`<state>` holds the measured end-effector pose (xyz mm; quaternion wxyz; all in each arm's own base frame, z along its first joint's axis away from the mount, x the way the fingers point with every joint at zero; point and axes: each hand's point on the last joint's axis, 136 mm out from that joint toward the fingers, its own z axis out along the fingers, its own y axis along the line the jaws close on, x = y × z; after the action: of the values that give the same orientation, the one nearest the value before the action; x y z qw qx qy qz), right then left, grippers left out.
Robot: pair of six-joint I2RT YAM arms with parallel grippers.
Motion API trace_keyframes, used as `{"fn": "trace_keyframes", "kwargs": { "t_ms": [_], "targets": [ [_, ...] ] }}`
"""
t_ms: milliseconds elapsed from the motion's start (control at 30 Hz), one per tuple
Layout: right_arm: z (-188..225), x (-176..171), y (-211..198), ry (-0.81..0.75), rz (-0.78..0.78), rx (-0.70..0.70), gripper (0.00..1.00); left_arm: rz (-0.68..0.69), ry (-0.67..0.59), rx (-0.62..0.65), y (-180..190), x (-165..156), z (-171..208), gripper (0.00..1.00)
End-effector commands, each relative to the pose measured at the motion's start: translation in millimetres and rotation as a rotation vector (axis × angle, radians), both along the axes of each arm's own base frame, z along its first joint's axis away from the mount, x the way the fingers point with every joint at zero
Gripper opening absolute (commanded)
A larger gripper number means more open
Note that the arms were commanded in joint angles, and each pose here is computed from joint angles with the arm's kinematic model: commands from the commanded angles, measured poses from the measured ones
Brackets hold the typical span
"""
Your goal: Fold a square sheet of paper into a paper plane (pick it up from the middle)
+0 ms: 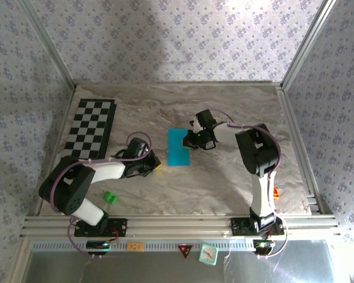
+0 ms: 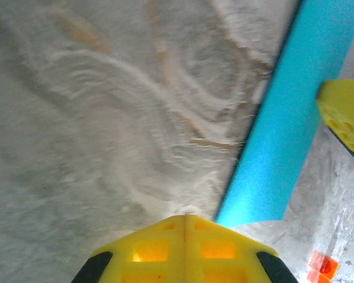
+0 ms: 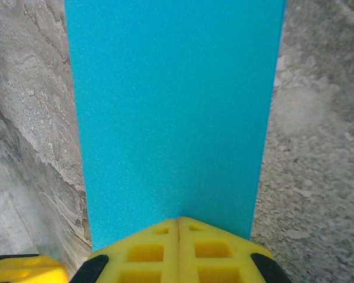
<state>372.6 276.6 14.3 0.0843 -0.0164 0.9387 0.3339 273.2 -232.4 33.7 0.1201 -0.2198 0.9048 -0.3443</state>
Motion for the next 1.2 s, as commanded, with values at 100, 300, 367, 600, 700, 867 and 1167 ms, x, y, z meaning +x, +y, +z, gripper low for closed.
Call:
{"fn": "trace_keyframes", "kwargs": {
  "t_ms": [100, 300, 367, 600, 700, 867, 1167],
  "targets": [
    [-57, -34, -31, 0.130, 0.034, -0.232, 0.02, -0.067, -0.115, 0.017, -17, 31, 42, 0.01],
    [-11, -15, -11, 0.095, -0.023, -0.066, 0.05, -0.117, -0.111, 0.037, -25, 64, 43, 0.09],
    [7, -6, -7, 0.103, -0.090, 0.039, 0.08, -0.155, -0.103, 0.061, -28, 70, 38, 0.10],
    [20, -14, -24, 0.088, -0.166, 0.035, 0.17, -0.234, -0.124, 0.043, -46, 87, 28, 0.11],
    [20, -22, -31, 0.089, -0.175, 0.016, 0.19, -0.279, -0.132, 0.000, -57, 90, 28, 0.12],
    [16, -37, -40, 0.107, -0.181, -0.005, 0.23, -0.312, -0.184, -0.046, -70, 95, 37, 0.12],
    [21, -47, -47, 0.100, -0.194, 0.000, 0.25, -0.374, -0.137, -0.004, -80, 100, 20, 0.12]
  ]
}}
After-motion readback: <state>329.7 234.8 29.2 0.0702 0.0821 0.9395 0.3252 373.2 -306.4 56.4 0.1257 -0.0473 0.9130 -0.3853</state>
